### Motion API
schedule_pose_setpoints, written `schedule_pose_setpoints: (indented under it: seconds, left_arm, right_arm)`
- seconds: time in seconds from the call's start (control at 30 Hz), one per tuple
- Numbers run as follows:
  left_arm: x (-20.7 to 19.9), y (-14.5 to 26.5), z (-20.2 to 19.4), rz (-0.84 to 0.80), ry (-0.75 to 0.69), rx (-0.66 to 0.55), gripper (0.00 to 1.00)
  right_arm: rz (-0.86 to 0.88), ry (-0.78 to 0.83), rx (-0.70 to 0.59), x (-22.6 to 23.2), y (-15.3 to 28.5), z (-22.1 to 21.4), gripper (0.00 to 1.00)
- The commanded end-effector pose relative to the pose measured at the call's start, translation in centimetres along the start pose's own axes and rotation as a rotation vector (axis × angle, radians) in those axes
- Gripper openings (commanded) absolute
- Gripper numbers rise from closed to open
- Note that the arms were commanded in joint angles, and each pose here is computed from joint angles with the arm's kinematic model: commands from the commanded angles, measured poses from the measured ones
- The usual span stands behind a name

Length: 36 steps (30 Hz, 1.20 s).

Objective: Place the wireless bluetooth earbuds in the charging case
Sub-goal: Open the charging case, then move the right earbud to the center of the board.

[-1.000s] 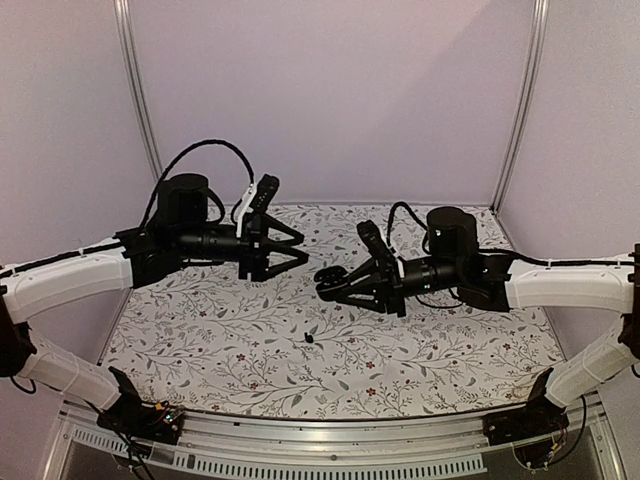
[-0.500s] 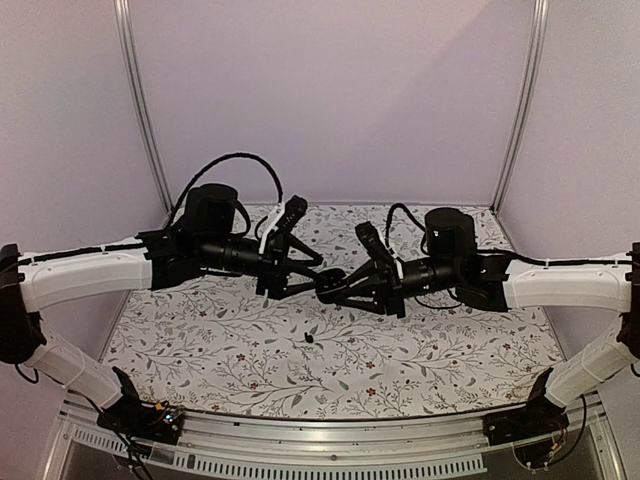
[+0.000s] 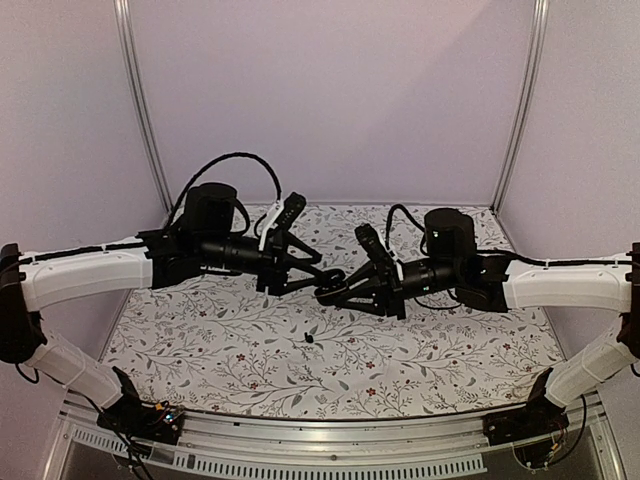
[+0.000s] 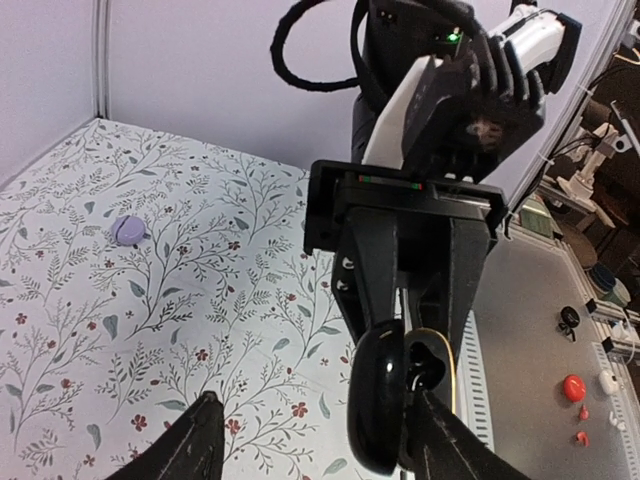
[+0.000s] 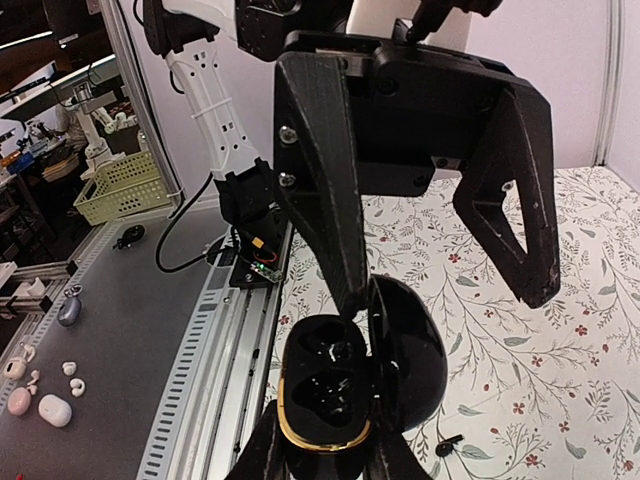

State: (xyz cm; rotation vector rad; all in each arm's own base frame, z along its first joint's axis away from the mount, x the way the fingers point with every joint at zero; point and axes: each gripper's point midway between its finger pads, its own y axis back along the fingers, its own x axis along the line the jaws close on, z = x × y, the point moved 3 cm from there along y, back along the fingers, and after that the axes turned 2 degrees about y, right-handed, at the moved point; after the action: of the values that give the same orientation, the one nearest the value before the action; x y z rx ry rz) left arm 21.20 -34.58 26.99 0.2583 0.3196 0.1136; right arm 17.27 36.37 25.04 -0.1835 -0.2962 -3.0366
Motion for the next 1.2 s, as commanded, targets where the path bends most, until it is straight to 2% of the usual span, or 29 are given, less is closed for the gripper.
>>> schedule_pose_setpoints:
  seconds: [0.0,0.13,0.23,0.3,0.4,0.53,0.63,0.73,0.9,1.07,1.17]
  left_arm:
    - [-1.1,0.9,1.2,-0.078,-0.021,-0.057,0.64]
    - [-0.7,3.6,1.8,-0.172,0.051,-0.155,0.65]
    - [1.0,6.3,2.4,-0.120,0.100,-0.250,0.65]
    - [3.9,7.5,2.7,0.025,0.154,-0.291,0.66]
    - [10.5,10.1,2.0,0.360,0.305,-0.310,0.66]
    - [18.9,17.5,-1.7,0.741,0.593,-0.361,0.62]
    - [22.5,22.1,-5.0,0.995,0.705,-0.318,0.60]
    - [24.6,25.3,-7.1,1.232,0.731,-0.252,0.60]
    - [26.7,28.5,-11.0,1.457,0.832,-0.240,0.59]
    - [28.6,30.5,-14.4,1.595,0.918,-0.180,0.52]
    - [29.9,30.8,-15.8,1.625,0.942,-0.127,0.49]
  right_arm:
    - [-0.012,0.031,-0.022,0.1,0.1,1.2,0.00]
    - [-0.023,0.023,-0.025,-0.1,0.2,1.3,0.00]
    - [-0.033,0.014,-0.033,-0.3,0.5,1.3,0.00]
    - [-0.038,0.010,-0.039,-0.4,0.8,1.3,0.00]
    - [-0.051,0.009,-0.044,-0.8,1.2,1.4,0.00]
    - [-0.067,0.008,-0.050,-1.0,1.7,1.5,0.00]
    - [-0.076,0.008,-0.049,-1.0,1.9,1.3,0.00]
    - [-0.079,0.012,-0.051,-0.9,2.1,1.3,0.00]
    - [-0.080,0.017,-0.052,-0.9,2.2,1.3,0.00]
    - [-0.083,0.019,-0.054,-0.9,2.5,1.3,0.00]
    - [-0.084,0.018,-0.053,-1.0,2.5,1.2,0.00]
